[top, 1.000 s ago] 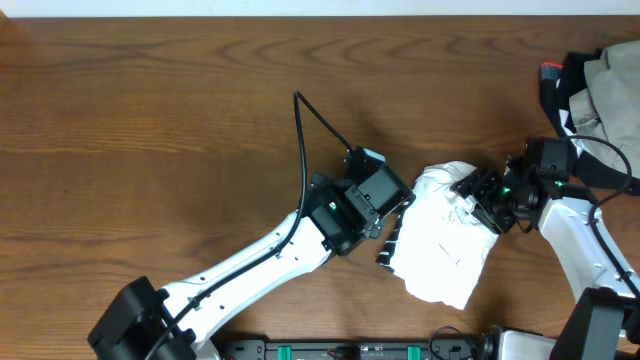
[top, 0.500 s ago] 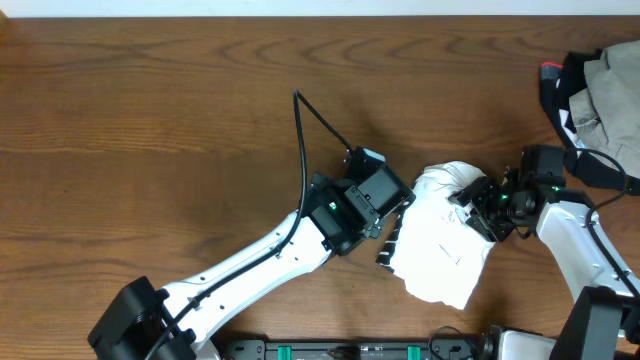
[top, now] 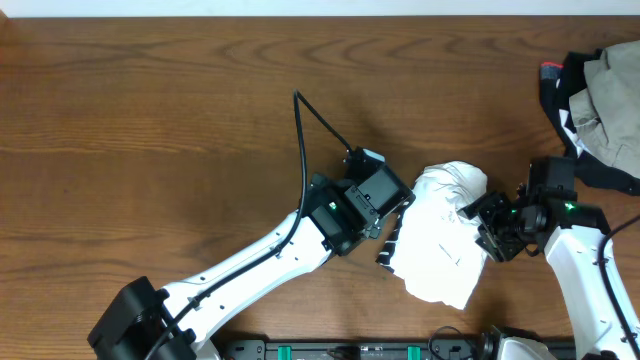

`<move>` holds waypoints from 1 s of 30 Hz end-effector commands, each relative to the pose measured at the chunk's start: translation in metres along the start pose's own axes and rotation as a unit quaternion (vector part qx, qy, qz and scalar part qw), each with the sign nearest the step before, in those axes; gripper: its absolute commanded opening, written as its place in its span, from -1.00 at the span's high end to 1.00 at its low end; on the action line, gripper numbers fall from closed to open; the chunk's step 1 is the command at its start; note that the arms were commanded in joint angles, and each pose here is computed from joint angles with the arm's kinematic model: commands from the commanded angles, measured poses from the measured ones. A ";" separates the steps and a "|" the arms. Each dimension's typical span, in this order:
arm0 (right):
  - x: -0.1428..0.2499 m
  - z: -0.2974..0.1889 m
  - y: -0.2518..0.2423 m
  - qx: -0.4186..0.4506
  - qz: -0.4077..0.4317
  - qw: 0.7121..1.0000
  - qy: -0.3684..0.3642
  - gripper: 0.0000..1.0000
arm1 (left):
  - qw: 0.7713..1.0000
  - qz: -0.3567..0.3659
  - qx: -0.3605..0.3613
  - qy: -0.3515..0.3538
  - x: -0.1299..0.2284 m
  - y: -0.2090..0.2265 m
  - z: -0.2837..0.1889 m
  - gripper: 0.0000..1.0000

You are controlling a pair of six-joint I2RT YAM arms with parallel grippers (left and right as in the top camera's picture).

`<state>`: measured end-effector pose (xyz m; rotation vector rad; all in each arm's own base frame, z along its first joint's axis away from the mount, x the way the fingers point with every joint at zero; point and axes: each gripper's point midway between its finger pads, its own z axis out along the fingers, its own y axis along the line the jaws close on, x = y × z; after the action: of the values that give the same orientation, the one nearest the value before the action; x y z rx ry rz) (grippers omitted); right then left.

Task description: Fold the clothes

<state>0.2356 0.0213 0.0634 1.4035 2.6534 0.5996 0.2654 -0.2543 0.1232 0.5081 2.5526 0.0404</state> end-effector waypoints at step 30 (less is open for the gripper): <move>-0.019 0.052 0.011 -0.065 0.117 0.991 -0.013 0.02 | 1.000 -0.009 0.001 -0.002 0.000 0.004 -0.005 -0.92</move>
<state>0.2681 0.0238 0.0206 1.6757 2.3930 0.7398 0.2640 -0.2535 0.1223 0.5124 2.5596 0.0429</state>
